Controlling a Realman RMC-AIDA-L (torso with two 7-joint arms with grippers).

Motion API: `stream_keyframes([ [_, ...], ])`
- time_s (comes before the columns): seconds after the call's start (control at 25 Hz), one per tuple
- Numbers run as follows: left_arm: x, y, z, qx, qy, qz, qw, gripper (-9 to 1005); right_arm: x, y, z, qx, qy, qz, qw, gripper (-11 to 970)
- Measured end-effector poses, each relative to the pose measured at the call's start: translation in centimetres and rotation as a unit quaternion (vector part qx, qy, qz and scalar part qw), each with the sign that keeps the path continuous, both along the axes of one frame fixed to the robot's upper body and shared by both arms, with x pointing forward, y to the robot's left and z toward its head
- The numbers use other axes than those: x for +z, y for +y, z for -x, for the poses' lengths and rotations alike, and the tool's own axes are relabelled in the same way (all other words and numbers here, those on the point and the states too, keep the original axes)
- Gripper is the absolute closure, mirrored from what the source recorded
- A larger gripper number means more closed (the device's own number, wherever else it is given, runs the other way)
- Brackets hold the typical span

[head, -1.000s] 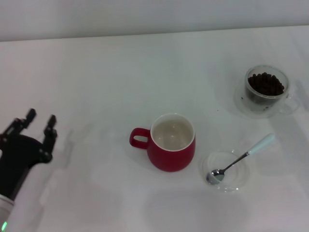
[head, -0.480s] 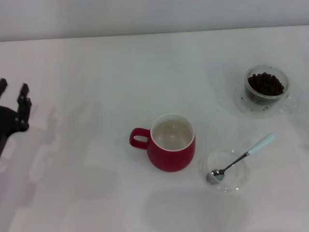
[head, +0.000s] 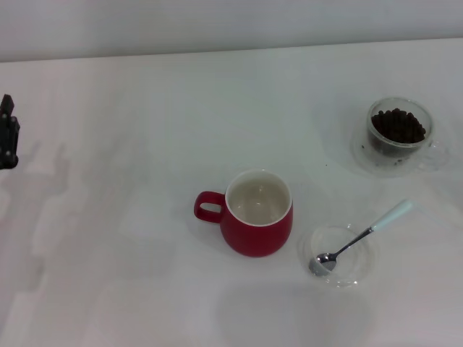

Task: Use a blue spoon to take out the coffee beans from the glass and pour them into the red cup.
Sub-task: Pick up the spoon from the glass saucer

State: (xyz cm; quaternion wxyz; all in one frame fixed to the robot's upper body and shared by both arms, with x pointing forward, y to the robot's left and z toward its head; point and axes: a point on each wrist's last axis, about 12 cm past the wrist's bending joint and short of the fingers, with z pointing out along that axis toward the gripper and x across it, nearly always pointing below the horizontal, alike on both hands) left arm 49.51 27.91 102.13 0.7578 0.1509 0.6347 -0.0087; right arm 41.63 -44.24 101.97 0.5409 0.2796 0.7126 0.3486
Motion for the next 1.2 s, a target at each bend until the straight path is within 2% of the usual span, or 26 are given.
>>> stream_keyframes([
  [0.2,0.4,0.1,-0.7,-0.002,-0.009,-0.010,1.000,573,-0.1,0.7,0.8,0.035,0.013,-0.030,0.999,94],
  [0.4,1.1,0.0,-1.8,0.005,-0.019,-0.006,1.000,572,-0.6,1.6,1.4,0.065,0.028,-0.033,0.997,111],
  [0.72,1.4,-0.3,-2.5,0.003,-0.023,-0.005,1.000,572,-0.2,3.9,-0.1,0.158,0.022,-0.024,0.987,121],
  [1.04,1.4,-0.3,-2.6,0.003,-0.021,-0.005,1.000,571,-0.6,5.0,-0.3,0.174,0.027,-0.028,0.984,121],
  [1.2,1.3,-0.3,-2.5,0.004,-0.019,-0.004,1.000,571,-1.2,6.0,0.4,0.177,0.023,-0.026,0.984,121],
])
